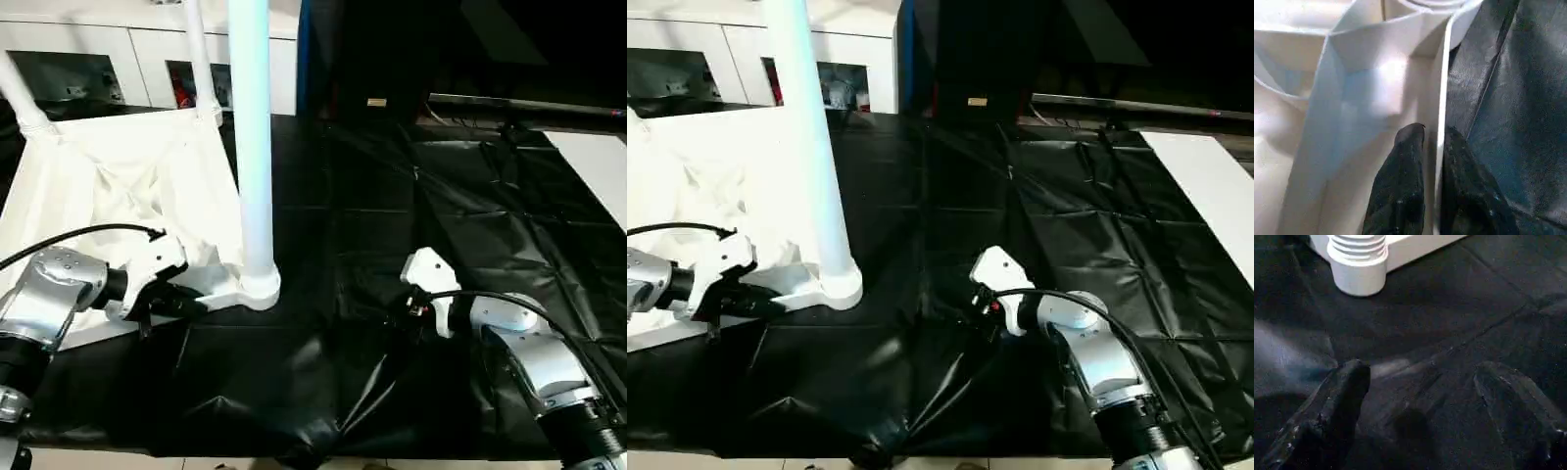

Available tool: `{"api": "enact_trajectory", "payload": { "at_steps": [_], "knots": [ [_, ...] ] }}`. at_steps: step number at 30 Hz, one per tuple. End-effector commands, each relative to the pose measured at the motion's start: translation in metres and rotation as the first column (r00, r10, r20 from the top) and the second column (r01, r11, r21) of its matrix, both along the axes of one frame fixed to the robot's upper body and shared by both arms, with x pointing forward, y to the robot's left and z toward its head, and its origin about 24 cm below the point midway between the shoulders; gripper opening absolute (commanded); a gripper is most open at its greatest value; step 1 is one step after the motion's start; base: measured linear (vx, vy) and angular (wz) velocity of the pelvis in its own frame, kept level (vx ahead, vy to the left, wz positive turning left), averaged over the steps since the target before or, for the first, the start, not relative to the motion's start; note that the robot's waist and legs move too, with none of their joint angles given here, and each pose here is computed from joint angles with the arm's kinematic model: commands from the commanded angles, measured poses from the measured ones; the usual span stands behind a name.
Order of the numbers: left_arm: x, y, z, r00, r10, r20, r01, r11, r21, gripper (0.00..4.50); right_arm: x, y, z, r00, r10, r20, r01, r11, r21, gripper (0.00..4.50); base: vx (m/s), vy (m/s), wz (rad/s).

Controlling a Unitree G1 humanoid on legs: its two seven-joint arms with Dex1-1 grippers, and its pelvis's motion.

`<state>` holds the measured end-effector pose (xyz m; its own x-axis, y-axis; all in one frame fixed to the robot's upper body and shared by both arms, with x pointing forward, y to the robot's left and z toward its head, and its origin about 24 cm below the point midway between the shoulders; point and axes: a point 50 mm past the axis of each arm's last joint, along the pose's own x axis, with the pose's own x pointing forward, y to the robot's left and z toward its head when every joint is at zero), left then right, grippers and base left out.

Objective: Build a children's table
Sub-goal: Rotate table base

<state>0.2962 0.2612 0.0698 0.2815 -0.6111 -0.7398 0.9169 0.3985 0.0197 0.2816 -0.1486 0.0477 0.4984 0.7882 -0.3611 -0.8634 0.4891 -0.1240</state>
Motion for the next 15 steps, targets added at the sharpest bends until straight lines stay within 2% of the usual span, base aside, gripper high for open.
{"api": "enact_trajectory", "payload": {
  "at_steps": [1,3,4,6,7,9,10,11,13,15],
  "knots": [
    [-0.003,-0.007,-0.011,0.999,-0.049,0.012,0.048,0.998,0.032,0.24,0.004,0.002,0.010,1.000,-0.011,0.014,0.010,0.998,0.056,3.87,0.000,0.000,0.00],
    [-0.004,-0.019,-0.015,0.995,-0.092,0.041,0.092,0.996,-0.005,0.06,0.003,0.004,0.011,1.000,-0.010,0.003,0.009,0.996,0.093,3.87,0.000,0.000,0.00],
    [-0.004,-0.032,-0.016,0.988,-0.134,0.075,0.137,0.989,-0.045,0.06,0.003,0.006,0.012,1.000,-0.005,-0.004,0.006,0.994,0.113,3.87,0.000,0.000,0.00],
    [-0.004,-0.046,-0.015,0.979,-0.176,0.102,0.185,0.978,-0.091,0.06,0.003,0.009,0.011,1.000,0.009,-0.006,-0.008,0.993,0.120,3.87,0.000,0.000,0.00],
    [-0.005,-0.060,-0.014,0.966,-0.229,0.120,0.244,0.960,-0.134,0.06,0.002,0.013,0.011,0.999,0.033,-0.007,-0.032,0.992,0.123,3.87,0.000,0.000,0.00],
    [-0.006,-0.069,-0.014,0.957,-0.260,0.126,0.278,0.948,-0.158,0.06,0.001,0.016,0.011,0.999,0.050,-0.010,-0.049,0.991,0.125,3.87,0.000,0.000,0.00],
    [-0.007,-0.080,-0.012,0.939,-0.312,0.142,0.334,0.928,-0.167,0.06,-0.001,0.019,0.011,0.997,0.069,-0.027,-0.065,0.988,0.140,3.87,0.000,0.000,0.00],
    [-0.007,-0.082,-0.012,0.934,-0.327,0.145,0.349,0.923,-0.163,0.06,-0.001,0.020,0.011,0.997,0.072,-0.036,-0.066,0.987,0.149,3.87,0.000,0.000,0.00],
    [-0.008,-0.091,-0.012,0.917,-0.368,0.153,0.391,0.907,-0.158,0.00,-0.002,0.020,0.012,0.996,0.077,-0.043,-0.069,0.985,0.160,4.20,0.000,0.000,0.00],
    [-0.007,-0.095,-0.012,0.912,-0.378,0.161,0.402,0.902,-0.159,0.00,-0.004,0.020,0.012,0.995,0.091,-0.045,-0.083,0.984,0.160,4.20,0.000,0.000,0.00]
  ]
}}
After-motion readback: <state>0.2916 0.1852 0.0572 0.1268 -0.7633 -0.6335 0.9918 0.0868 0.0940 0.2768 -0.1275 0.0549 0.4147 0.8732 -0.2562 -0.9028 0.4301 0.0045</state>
